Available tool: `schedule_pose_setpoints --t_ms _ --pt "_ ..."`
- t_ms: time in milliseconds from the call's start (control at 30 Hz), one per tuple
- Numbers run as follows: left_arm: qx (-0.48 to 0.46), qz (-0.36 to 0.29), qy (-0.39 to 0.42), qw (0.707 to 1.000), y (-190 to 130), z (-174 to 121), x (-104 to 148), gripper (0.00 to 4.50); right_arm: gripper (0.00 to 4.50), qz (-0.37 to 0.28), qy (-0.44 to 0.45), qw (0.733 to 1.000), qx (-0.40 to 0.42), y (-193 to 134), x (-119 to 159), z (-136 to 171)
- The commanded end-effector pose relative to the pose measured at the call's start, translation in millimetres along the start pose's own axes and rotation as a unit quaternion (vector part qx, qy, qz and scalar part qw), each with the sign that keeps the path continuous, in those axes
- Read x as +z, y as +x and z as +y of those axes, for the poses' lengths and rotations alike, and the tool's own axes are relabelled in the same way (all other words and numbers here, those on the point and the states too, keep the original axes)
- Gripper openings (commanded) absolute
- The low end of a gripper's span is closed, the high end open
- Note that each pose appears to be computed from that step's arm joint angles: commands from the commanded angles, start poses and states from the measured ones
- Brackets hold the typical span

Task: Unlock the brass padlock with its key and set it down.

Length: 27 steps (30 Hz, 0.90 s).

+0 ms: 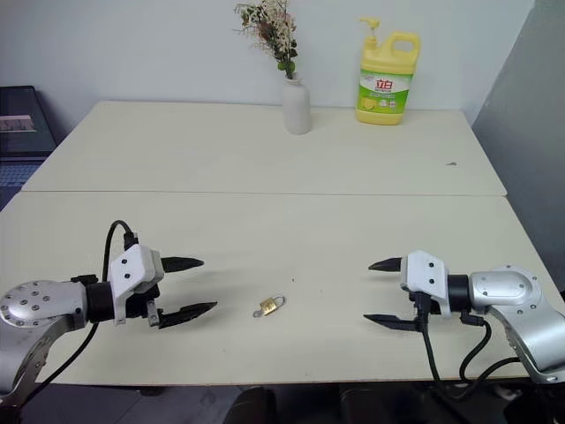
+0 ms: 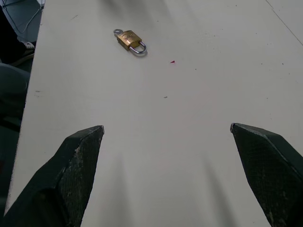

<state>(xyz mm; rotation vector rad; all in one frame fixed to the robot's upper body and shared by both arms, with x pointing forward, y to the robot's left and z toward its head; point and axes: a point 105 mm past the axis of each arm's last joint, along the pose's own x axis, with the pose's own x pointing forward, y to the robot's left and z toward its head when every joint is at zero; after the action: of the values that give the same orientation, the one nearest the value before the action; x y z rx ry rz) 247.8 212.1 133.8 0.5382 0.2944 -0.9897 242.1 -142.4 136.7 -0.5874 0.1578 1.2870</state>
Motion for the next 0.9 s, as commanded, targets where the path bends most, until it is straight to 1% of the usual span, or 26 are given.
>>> schedule_pose_setpoints --t_ms 33,133,300,400,500,600,667,733,800,900 --pt "-0.012 -0.018 0.022 1.000 0.7 -4.1 11.6 4.49 4.50 -0.011 -0.022 1.000 0.011 5.0 5.1 6.1" --pt "-0.016 -0.016 0.030 0.999 1.0 -7.0 14.7 4.49 4.50 -0.013 -0.022 0.999 0.019 8.5 3.6 9.7" --pt "-0.009 0.004 0.034 0.999 0.2 -7.8 11.4 4.49 4.50 -0.008 -0.027 0.999 0.022 9.7 0.5 10.0" --pt "-0.012 0.001 0.046 0.999 -1.0 -10.0 11.7 4.49 4.50 -0.003 -0.030 0.999 0.016 11.7 -1.1 7.0" --pt "-0.017 -0.018 0.054 0.998 -4.0 -11.4 15.0 4.49 4.50 -0.005 -0.031 0.999 0.016 13.9 -0.6 5.8" --pt "-0.052 -0.021 0.043 0.997 -9.4 -20.2 14.7 4.49 4.50 -0.004 -0.036 0.999 0.019 16.7 -0.2 5.0" --pt "-0.096 -0.021 0.033 0.995 -14.6 -34.4 15.7 4.49 4.50 -0.003 -0.039 0.999 0.026 18.9 0.5 4.8" --pt "-0.135 -0.010 0.014 0.991 -22.8 -45.5 15.0 4.49 4.50 -0.013 -0.045 0.998 0.032 24.9 7.0 1.9" --pt "-0.148 -0.005 0.010 0.989 -27.2 -48.8 15.3 4.49 4.50 -0.025 -0.050 0.998 0.043 33.6 15.8 -0.5" --pt "-0.161 -0.002 0.016 0.987 -28.9 -54.9 15.8 4.49 4.50 -0.007 -0.062 0.996 0.061 45.2 16.9 -2.2"
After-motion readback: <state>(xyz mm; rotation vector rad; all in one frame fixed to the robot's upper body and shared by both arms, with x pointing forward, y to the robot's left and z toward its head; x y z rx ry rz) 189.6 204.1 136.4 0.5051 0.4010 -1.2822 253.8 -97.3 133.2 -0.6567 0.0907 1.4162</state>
